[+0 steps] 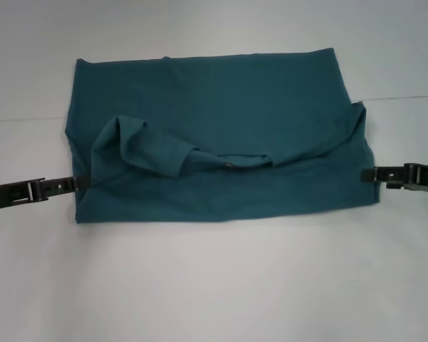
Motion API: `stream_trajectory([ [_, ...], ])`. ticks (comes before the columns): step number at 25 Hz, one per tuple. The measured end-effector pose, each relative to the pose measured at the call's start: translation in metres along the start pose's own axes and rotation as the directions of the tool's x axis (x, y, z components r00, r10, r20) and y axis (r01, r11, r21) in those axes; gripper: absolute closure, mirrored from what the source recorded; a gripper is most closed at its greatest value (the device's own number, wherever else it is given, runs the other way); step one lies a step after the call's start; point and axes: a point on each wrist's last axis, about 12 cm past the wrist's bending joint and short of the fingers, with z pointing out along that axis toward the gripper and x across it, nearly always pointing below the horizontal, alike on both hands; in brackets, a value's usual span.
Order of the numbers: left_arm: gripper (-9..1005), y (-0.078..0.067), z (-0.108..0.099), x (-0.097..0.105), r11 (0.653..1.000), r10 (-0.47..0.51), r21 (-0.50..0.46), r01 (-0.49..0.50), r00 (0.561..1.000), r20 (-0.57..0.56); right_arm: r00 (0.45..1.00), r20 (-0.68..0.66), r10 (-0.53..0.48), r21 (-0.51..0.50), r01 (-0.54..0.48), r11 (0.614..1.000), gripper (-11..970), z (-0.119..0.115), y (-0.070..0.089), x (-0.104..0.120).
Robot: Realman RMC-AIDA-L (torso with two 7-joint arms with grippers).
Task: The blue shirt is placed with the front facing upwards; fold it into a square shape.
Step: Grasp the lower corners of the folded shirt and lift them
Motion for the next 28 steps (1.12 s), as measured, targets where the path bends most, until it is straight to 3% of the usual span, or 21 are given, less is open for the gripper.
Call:
stream_trajectory([
  [21,117,-0.004,0.006,0.001,1.0,0.001,0.022,-0.001,1.0,-0.004,0.997,0.009,-0.076,0.107,0.075,0.991,124,0.041,0.007,0.006],
  [28,117,-0.005,0.007,0.0,1.0,0.004,0.022,-0.004,1.0,-0.006,0.995,0.009,-0.101,0.102,0.099,0.99,183,0.049,0.012,0.008],
])
